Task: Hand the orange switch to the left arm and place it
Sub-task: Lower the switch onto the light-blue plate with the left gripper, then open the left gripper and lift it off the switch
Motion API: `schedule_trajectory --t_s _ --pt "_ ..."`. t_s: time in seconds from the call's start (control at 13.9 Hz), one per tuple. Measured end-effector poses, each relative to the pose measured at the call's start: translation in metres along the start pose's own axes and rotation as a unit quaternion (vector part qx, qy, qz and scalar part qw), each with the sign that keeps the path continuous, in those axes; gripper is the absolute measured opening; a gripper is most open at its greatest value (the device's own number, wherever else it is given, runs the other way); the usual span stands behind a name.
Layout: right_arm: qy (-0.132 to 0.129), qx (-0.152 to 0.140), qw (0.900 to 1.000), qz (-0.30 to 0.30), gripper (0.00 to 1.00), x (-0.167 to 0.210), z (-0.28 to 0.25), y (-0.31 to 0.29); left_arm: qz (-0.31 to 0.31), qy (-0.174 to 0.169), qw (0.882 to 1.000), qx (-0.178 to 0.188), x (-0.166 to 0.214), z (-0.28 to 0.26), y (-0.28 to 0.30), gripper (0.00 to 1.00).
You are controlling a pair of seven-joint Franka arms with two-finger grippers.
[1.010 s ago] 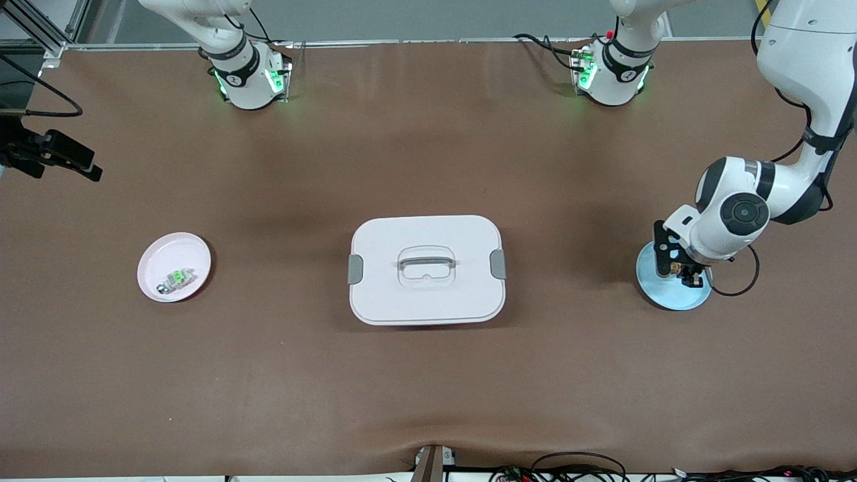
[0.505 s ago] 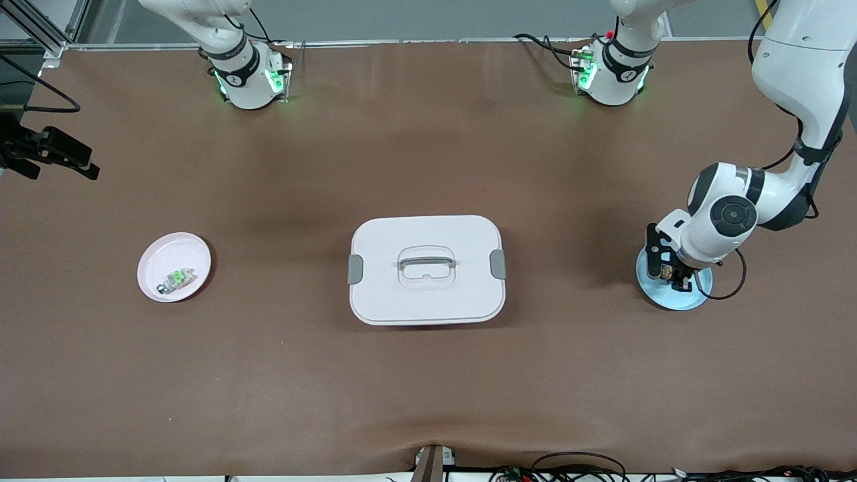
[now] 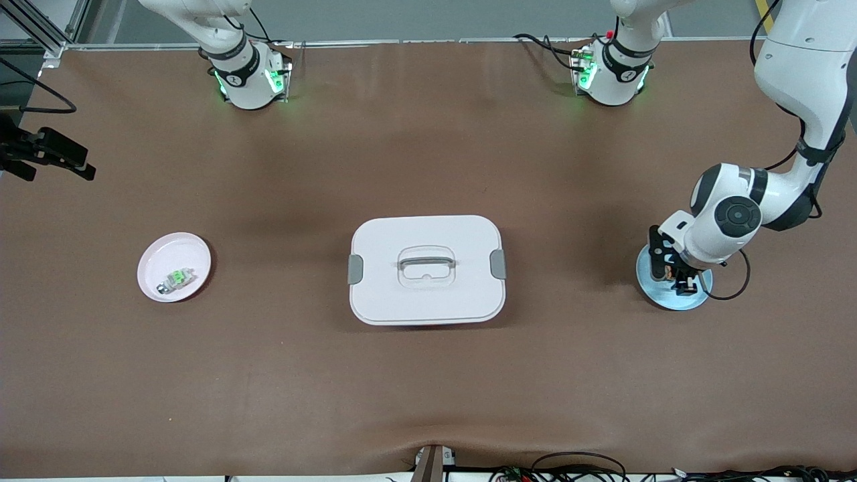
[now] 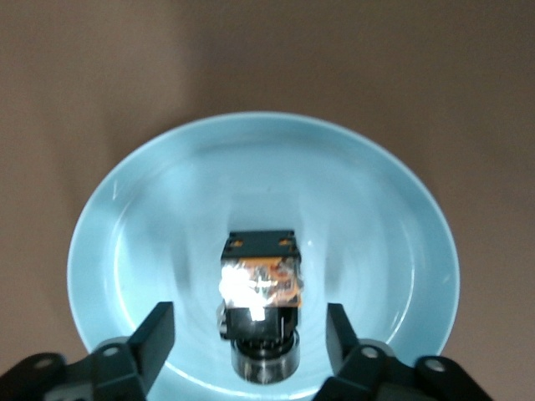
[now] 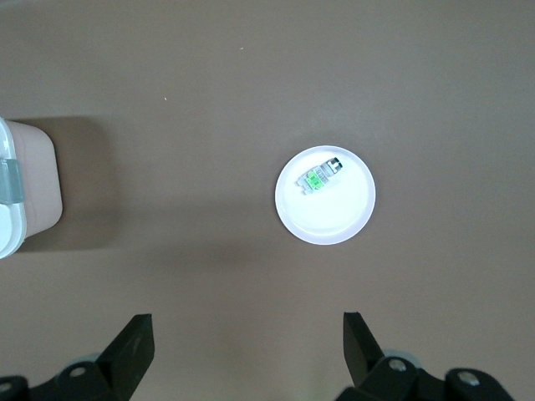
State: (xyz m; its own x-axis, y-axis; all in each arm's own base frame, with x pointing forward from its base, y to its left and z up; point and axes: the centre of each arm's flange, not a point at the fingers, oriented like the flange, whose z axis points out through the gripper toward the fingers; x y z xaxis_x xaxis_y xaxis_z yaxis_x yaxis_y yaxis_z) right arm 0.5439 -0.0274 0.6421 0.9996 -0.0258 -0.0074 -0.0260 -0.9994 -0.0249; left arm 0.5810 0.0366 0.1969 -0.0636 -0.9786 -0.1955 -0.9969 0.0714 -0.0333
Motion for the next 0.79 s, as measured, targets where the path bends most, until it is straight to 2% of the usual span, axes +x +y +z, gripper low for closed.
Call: schedule_trajectory --t_s 0.07,0.36,0.43,0.65,0.79 --pt "0.0 0.0 1.0 0.001 1.0 0.0 0.0 0.0 -0.007 -0.001 1.0 0.006 -0.004 -0.006 -0.003 0.98" --pt "0.0 0.0 1.0 0.0 1.0 0.0 0.0 -0.001 -0.1 0.022 0.995 0.001 -0.012 -0.067 -0.022 1.0" --pt "0.0 0.0 1.0 -0.001 1.0 0.0 0.0 -0.002 -0.142 0.031 0.989 -0.005 -0.015 -0.088 -0.028 1.0" --pt "0.0 0.0 1.0 -0.002 1.0 0.0 0.0 -0.003 -0.269 0.037 0.962 -0.017 -0.026 -0.134 -0.044 1.0" --pt "0.0 0.0 1.0 -0.003 1.0 0.0 0.0 -0.003 -0.333 0.049 0.942 -0.021 -0.013 -0.148 -0.05 1.0"
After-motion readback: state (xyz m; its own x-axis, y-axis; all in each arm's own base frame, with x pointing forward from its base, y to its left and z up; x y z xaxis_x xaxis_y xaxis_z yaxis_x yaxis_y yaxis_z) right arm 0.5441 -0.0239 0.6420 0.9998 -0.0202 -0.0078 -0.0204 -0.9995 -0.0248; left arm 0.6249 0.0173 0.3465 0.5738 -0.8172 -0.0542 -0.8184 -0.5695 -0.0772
